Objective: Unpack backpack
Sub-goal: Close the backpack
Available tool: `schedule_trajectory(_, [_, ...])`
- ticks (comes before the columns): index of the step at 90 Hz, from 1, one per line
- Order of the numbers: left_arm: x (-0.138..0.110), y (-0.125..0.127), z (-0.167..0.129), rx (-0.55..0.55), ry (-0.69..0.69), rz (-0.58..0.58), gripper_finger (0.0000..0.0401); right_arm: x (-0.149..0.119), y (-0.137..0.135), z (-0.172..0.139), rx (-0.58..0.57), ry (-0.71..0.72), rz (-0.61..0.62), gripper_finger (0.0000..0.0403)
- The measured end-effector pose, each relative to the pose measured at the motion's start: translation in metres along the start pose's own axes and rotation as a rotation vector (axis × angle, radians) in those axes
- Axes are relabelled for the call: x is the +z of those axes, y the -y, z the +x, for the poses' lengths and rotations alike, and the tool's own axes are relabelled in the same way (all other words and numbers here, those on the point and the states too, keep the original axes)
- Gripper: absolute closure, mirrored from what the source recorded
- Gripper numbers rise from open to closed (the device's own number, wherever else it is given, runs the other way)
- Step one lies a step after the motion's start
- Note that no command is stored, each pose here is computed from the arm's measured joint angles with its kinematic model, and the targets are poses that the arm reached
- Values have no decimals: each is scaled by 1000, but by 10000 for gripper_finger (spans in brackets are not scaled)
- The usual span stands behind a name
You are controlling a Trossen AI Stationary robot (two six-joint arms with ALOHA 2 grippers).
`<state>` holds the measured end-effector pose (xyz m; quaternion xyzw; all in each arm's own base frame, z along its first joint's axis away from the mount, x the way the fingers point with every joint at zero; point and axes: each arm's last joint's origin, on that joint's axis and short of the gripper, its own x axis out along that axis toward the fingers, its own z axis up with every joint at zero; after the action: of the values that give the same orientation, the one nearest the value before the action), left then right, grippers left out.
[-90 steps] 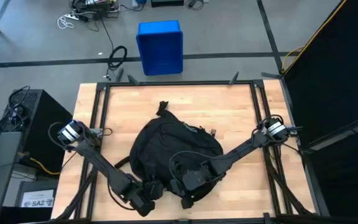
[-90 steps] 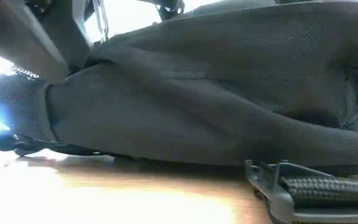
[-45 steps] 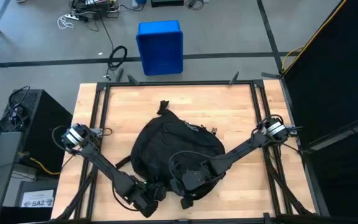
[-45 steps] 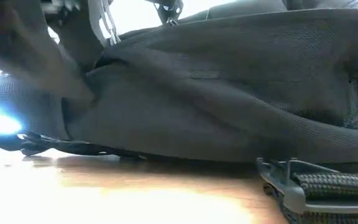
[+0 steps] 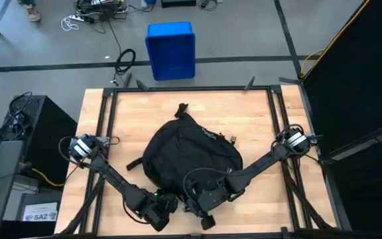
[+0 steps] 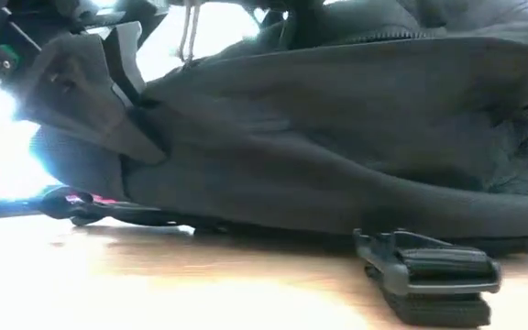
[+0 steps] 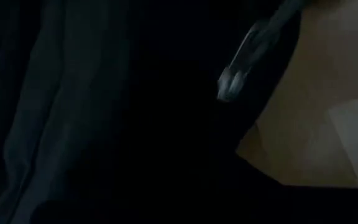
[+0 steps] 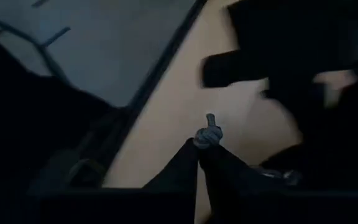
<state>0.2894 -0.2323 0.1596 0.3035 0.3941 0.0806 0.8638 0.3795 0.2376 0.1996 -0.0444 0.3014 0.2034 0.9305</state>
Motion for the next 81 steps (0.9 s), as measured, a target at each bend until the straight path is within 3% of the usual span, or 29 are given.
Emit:
schedule_trajectory(14, [0,0,-1,-2,-6,3,399,-5,-23,-3,92,-36,15,403])
schedule_trajectory(27, [-10,-4,-1,27,-82,29,400,-12,-54,-8,270,-96,43,403])
schedule_trajectory(37, [-21,-8,-3,62,-164,18,401,-18,-70,-15,276,-141,56,403])
schedule_trajectory(47, [-26,-7,-7,73,-191,11,401,-19,-75,-25,160,-167,55,403])
schedule_trajectory(58, [-24,-5,-8,63,-170,2,401,-17,-69,-28,-65,-114,31,403])
schedule_trajectory(64, [-22,-4,-8,58,-157,-10,401,-15,-58,-24,-181,-74,83,403])
schedule_trajectory(81, [-19,-5,-5,63,-135,-76,401,-21,-30,-20,-283,-149,269,388])
